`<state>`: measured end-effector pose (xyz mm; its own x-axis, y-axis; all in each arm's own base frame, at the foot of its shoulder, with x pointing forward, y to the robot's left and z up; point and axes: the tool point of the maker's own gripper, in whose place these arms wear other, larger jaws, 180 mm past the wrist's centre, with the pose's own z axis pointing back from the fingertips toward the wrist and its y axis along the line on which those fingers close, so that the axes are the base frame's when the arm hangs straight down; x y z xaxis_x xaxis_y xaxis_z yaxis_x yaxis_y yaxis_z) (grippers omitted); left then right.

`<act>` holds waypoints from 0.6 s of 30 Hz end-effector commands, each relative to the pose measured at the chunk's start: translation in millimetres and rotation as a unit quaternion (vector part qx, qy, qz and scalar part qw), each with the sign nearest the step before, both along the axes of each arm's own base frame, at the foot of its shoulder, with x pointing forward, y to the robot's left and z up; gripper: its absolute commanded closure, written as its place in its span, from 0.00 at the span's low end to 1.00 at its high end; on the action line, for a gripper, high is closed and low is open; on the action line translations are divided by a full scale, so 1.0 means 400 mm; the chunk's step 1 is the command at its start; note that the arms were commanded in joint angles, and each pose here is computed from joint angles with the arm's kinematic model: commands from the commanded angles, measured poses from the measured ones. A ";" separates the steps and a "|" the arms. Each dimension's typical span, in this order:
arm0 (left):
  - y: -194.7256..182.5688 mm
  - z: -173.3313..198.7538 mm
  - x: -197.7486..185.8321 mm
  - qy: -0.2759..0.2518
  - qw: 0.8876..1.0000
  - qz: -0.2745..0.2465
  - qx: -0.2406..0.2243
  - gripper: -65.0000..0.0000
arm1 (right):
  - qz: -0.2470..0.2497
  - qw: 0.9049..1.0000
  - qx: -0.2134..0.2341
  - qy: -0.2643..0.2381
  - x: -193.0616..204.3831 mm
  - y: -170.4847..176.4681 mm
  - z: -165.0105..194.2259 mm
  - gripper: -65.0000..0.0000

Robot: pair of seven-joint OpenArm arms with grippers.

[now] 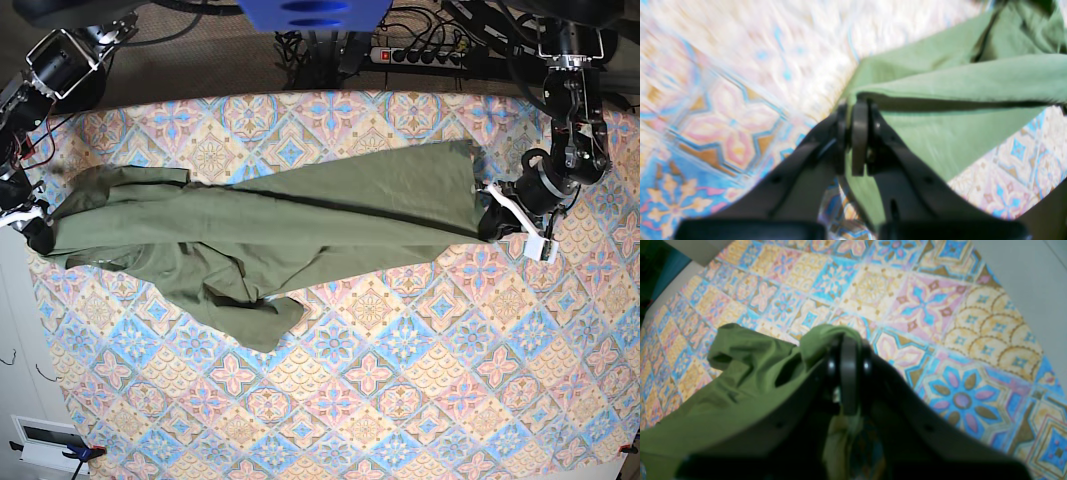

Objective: Layout the t-shirt on the table in an organized manner, then fold the t-shirt properly
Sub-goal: 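Adjust the left gripper's grip on the t-shirt edge, then lift the t-shirt with both grippers and swing it across the table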

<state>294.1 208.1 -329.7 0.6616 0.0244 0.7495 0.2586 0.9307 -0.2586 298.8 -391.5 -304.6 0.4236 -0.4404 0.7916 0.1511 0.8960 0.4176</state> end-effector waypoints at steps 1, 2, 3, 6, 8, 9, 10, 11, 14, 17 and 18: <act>-0.004 0.058 0.033 -0.039 0.999 -0.004 0.000 1.00 | -0.001 0.999 -0.017 -0.035 0.018 -0.021 0.063 0.99; -0.011 0.078 0.045 -0.053 0.999 -0.004 -0.003 1.00 | -0.001 0.999 -0.017 -0.035 0.018 -0.021 0.063 0.99; -0.015 0.095 0.056 -0.064 0.998 -0.005 -0.004 1.00 | -0.001 0.999 -0.017 -0.035 0.018 -0.021 0.063 0.99; -0.028 0.152 0.091 -0.099 0.995 -0.010 -0.004 1.00 | 0.002 0.999 -0.022 -0.039 0.020 -0.018 0.074 0.99; -0.029 0.198 0.125 -0.126 0.992 -0.011 -0.004 1.00 | 0.009 0.999 -0.033 -0.041 0.022 -0.012 0.092 0.99; -0.028 0.224 0.143 -0.141 0.990 -0.010 -0.005 1.00 | 0.013 0.998 -0.038 -0.042 0.023 -0.007 0.100 0.99; -0.030 0.252 0.161 -0.157 0.988 -0.011 -0.008 1.00 | 0.016 0.998 -0.044 -0.046 0.025 -0.004 0.113 0.99; -0.034 0.285 0.178 -0.174 0.984 -0.009 -0.019 1.00 | 0.020 0.997 -0.049 -0.057 0.029 0.002 0.133 0.99; -0.009 0.383 0.212 -0.227 0.972 0.014 -0.054 1.00 | 0.030 0.995 -0.036 -0.093 0.038 0.020 0.177 0.99; -0.010 0.482 0.249 -0.272 0.960 0.009 -0.071 1.00 | 0.031 0.993 -0.021 -0.116 0.046 0.024 0.199 0.99; -0.015 0.506 0.266 -0.280 0.957 0.005 -0.072 1.00 | 0.031 0.991 -0.021 -0.125 0.058 0.024 0.213 0.99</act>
